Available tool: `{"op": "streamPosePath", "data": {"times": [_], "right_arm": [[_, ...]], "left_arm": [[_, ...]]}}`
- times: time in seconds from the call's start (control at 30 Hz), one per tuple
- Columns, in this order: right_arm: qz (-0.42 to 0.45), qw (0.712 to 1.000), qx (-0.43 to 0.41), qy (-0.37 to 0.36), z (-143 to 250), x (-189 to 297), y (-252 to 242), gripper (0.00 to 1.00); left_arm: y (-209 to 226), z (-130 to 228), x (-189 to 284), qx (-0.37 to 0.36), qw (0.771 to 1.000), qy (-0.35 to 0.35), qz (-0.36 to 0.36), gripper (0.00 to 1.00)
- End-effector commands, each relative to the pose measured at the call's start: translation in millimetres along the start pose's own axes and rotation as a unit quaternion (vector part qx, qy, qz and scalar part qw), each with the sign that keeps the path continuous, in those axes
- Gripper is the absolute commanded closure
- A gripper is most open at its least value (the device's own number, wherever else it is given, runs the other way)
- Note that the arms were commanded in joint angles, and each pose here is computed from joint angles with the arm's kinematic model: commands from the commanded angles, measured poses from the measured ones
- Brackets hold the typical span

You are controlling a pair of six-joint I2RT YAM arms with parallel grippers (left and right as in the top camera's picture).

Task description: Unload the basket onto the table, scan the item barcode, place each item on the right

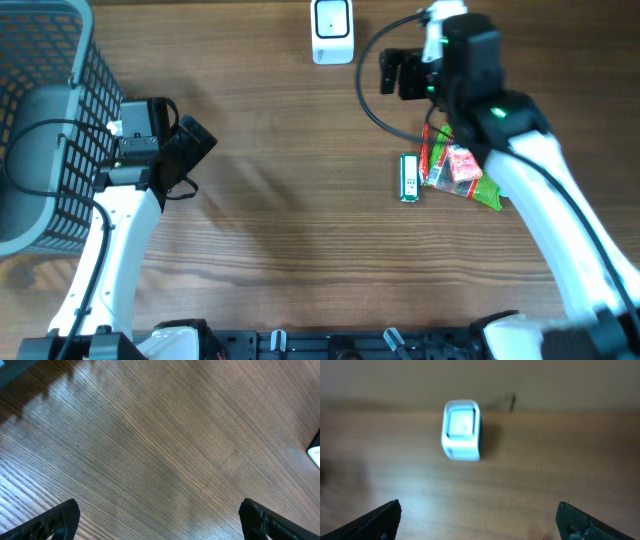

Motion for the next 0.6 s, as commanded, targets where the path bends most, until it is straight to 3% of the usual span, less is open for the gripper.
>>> {"op": "streamPosePath", "data": {"times": [0.0, 0.3, 0.43, 0.57], "right_arm": [[-0.033, 0.997, -0.003, -0.067, -27.0, 57.2, 9.9, 0.00], [-0.103, 0.967, -0.004, -0.234, -51.5, 221.8, 17.7, 0.00], [-0.091, 0.956, -0.011, -0.280, -32.7, 287.2, 1.4, 0.00], [-0.053, 0.957, -0.024, -0.284, 11.0, 321.6, -27.1, 0.00]], "left_arm": [[0.4, -1.0, -0.6, -0.007, 1.000, -0.004, -0.006, 0.00], [0.5, -0.9, -0.6, -0.007, 1.000, -0.004, -0.006, 0.00], [0.4, -1.0, -0.6, -0.007, 1.000, -0.004, -0.006, 0.00], [0.4, -1.0, -0.6, -0.007, 1.000, -0.004, -0.006, 0.00]]}}
Point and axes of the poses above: each gripper's point midway between its finger pads, its own x axis back along the fingers, its own y axis along the line the jaws close on, z = x × y, the point moved 6 cm from there along x, back along the fingers, and after that the axes turned 11 degrees about -x, right-handed, at the moved point
